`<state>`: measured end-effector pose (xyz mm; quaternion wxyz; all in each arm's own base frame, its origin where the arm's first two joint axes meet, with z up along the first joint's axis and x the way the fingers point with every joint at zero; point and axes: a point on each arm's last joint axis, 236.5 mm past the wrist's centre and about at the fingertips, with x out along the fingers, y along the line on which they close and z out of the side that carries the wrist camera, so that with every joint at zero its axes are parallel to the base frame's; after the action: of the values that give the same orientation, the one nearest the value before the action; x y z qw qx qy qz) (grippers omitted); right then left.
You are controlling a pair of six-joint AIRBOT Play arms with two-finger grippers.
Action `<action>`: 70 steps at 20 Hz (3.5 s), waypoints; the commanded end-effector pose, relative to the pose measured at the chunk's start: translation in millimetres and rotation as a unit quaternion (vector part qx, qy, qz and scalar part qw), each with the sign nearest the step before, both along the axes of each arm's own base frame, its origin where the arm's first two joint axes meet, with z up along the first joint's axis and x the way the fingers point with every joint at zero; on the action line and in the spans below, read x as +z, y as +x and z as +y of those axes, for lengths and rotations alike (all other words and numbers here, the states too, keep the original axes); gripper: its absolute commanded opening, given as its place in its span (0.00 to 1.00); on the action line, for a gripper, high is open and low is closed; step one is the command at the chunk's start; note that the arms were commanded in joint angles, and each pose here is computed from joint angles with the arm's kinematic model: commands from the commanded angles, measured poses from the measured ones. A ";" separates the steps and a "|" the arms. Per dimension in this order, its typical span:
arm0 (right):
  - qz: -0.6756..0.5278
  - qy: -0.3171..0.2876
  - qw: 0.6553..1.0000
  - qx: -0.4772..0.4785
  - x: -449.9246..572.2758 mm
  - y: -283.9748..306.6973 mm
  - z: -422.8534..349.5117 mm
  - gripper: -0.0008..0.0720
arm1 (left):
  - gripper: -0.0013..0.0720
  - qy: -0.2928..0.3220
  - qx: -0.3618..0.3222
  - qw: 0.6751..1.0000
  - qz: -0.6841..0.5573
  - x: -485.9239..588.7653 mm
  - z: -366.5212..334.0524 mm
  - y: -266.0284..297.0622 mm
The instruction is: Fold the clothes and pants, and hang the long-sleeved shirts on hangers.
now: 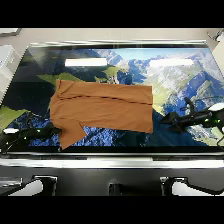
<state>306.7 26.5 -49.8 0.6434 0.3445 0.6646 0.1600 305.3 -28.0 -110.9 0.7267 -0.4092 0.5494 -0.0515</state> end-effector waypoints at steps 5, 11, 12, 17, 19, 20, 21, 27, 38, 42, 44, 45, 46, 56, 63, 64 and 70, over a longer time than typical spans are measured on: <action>-0.010 0.003 0.998 -0.057 -44.2 -2.0 16.1 0.91 | 0.04 -0.008 0.008 1.000 0.007 0.7 -1.3 -0.1; -0.026 -0.029 0.998 -0.040 -54.1 9.4 41.3 0.90 | 0.04 -0.008 0.009 1.000 0.007 0.7 -1.2 0.0; -0.025 -0.031 0.998 -0.038 -54.7 9.7 44.1 0.83 | 0.04 -0.008 0.009 1.000 0.007 0.7 -1.2 0.0; -0.005 -0.029 0.999 -0.029 -61.4 2.8 59.8 0.75 | 0.04 -0.008 0.009 1.000 0.007 0.7 -1.1 0.0; 0.013 -0.021 0.999 -0.024 -64.9 -5.3 64.5 0.75 | 0.04 -0.008 0.009 1.000 0.007 0.7 -1.1 0.0; 0.016 -0.020 0.999 -0.022 -65.4 -7.5 64.8 0.75 | 0.04 -0.008 0.009 1.000 0.007 0.8 -1.1 0.1; 0.019 -0.020 0.999 -0.019 -65.5 -9.1 64.8 0.74 | 0.04 -0.008 0.009 1.000 0.007 0.8 -1.1 0.1; 0.014 -0.024 0.999 -0.025 -66.5 -5.8 63.3 0.14 | 0.04 -0.007 0.008 1.000 0.006 0.8 -1.1 0.1; -0.110 -0.019 0.994 0.004 20.8 31.8 66.0 0.05 | 0.04 -0.024 -0.045 0.996 -0.079 89.6 0.6 55.1; -0.113 -0.054 0.992 0.027 46.7 17.1 56.6 0.05 | 0.04 -0.010 -0.066 0.992 -0.106 145.7 0.6 59.6; -0.085 -0.061 0.993 0.055 49.7 -6.6 55.7 0.05 | 0.04 0.009 -0.074 0.992 -0.097 157.8 0.9 44.2; -0.078 -0.059 0.993 0.062 54.4 -14.6 57.2 0.05 | 0.04 0.018 -0.073 0.993 -0.095 165.9 0.6 36.3; -0.073 -0.058 0.993 0.065 60.0 -21.5 58.2 0.05 | 0.04 0.025 -0.065 0.992 -0.103 177.1 0.0 31.5; -0.092 -0.096 0.991 0.010 91.1 -29.6 48.2 0.05 | 0.04 0.087 -0.036 0.987 -0.134 211.0 4.8 13.8; -0.114 -0.103 0.987 -0.036 46.6 30.4 34.1 0.05 | 0.04 0.098 -0.065 0.987 -0.112 140.5 -0.6 88.8; -0.121 -0.107 0.986 -0.047 41.3 39.8 30.9 0.05 | 0.04 0.100 -0.071 0.986 -0.112 137.1 -0.7 99.4; -0.153 -0.115 0.980 -0.050 24.5 83.2 33.7 0.05 | 0.04 0.105 -0.092 0.983 -0.117 128.2 3.4 160.3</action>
<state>367.7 58.6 -16.5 0.7671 0.2876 0.5649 0.0991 439.5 -27.1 28.0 0.8157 -0.2791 0.4954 -0.1059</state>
